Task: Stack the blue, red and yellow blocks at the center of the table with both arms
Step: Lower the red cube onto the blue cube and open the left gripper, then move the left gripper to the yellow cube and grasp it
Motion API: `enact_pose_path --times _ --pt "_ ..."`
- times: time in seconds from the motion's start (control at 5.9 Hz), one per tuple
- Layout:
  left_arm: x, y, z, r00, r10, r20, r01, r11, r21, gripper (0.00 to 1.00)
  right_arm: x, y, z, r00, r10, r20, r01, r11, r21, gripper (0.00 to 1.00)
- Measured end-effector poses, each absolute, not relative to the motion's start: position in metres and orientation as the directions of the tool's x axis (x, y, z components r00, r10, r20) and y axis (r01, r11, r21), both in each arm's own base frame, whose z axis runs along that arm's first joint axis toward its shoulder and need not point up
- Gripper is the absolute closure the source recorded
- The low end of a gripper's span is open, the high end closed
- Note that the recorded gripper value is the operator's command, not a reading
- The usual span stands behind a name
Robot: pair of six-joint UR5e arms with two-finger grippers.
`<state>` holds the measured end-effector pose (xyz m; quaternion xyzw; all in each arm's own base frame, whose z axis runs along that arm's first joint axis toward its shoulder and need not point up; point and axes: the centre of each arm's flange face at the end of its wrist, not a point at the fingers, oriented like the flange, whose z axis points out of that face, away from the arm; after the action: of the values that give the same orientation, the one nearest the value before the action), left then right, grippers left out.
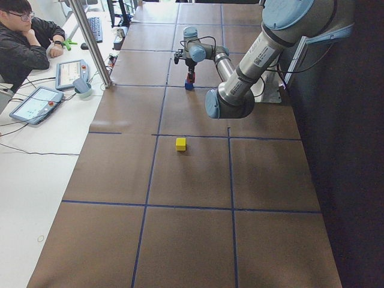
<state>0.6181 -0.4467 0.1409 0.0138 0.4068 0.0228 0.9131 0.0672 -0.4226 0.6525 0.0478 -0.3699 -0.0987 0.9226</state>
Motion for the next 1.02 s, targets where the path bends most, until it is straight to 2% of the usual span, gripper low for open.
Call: enact_pose_path --times 0.17,0.34,0.51,1.02 --pt "0.617 -0.449 0.141 0.671 0.051 -0.74 -0.022 0.999 0.048 0.25 0.067 -0.423 0.652 0.706 -0.218 0.673 0.147 0.976 0.162 0.0" --pt "0.616 -0.451 0.141 0.672 0.048 -0.739 -0.016 0.999 0.05 0.07 0.067 -0.423 0.652 0.706 -0.218 0.674 0.147 0.976 0.162 0.0" --pt "0.615 -0.452 0.141 0.673 0.048 -0.738 -0.01 0.998 0.056 0.01 0.067 -0.423 0.652 0.706 -0.218 0.674 0.146 0.976 0.163 0.0" --pt "0.577 -0.486 0.125 0.632 0.062 -0.773 0.026 0.995 0.101 0.01 0.067 -0.423 0.651 0.707 -0.217 0.673 0.145 0.976 0.163 0.0"
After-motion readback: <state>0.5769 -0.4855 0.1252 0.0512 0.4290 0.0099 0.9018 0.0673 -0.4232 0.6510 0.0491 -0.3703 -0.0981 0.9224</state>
